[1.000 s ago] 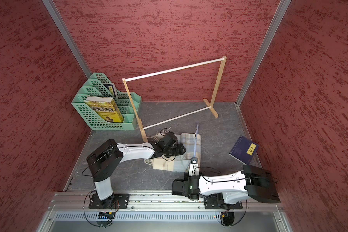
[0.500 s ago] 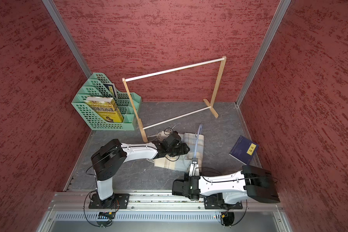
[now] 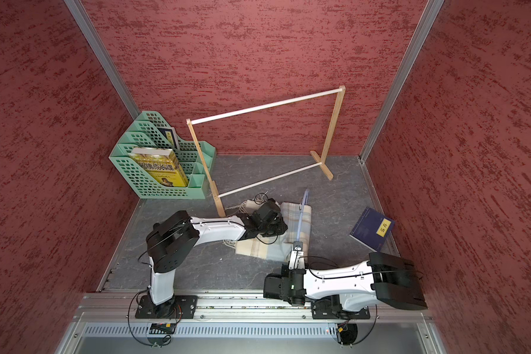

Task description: Hang the scarf on the hanger

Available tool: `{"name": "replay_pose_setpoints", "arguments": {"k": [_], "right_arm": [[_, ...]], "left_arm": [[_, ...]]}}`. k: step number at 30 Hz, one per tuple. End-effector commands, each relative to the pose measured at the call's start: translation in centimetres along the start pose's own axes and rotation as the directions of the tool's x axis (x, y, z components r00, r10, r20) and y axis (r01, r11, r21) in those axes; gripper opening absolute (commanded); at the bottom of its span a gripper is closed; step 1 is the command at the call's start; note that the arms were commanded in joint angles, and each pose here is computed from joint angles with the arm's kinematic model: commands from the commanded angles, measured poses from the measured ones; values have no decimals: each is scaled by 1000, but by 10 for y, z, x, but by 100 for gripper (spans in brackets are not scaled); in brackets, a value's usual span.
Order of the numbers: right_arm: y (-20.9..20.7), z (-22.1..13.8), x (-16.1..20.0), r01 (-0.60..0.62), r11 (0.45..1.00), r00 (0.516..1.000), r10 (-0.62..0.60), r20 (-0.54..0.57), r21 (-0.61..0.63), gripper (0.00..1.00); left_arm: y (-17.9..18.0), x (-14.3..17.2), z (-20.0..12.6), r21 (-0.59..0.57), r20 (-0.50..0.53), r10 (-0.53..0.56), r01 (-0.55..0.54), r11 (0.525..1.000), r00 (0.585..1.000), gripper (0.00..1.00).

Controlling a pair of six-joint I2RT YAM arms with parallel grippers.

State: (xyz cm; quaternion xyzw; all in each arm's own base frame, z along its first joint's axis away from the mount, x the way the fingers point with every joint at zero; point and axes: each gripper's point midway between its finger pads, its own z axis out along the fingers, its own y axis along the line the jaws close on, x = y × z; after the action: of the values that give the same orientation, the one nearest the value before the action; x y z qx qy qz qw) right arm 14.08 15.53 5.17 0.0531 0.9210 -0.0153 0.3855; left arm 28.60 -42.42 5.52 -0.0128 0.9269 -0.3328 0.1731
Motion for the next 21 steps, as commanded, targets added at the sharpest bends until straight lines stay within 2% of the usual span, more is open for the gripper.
{"name": "replay_pose_setpoints", "arguments": {"k": [1,8,15,21], "right_arm": [[-9,2,2,-20,1000,1000,20,-3,19,0],[-7,-4,-6,-34,999,999,34,2,-23,0],[19,-15,-12,-10,978,1000,11,0,-210,0],[32,-19,-12,-6,957,1000,6,-1,-288,0]], "left_arm": [[2,-7,0,-8,19,12,-12,1000,1000,0],[23,-27,-26,-32,73,2,0,999,997,0],[53,-49,-52,-69,100,-4,11,998,995,0],[60,-58,-61,-63,98,-2,8,998,995,0]]}}
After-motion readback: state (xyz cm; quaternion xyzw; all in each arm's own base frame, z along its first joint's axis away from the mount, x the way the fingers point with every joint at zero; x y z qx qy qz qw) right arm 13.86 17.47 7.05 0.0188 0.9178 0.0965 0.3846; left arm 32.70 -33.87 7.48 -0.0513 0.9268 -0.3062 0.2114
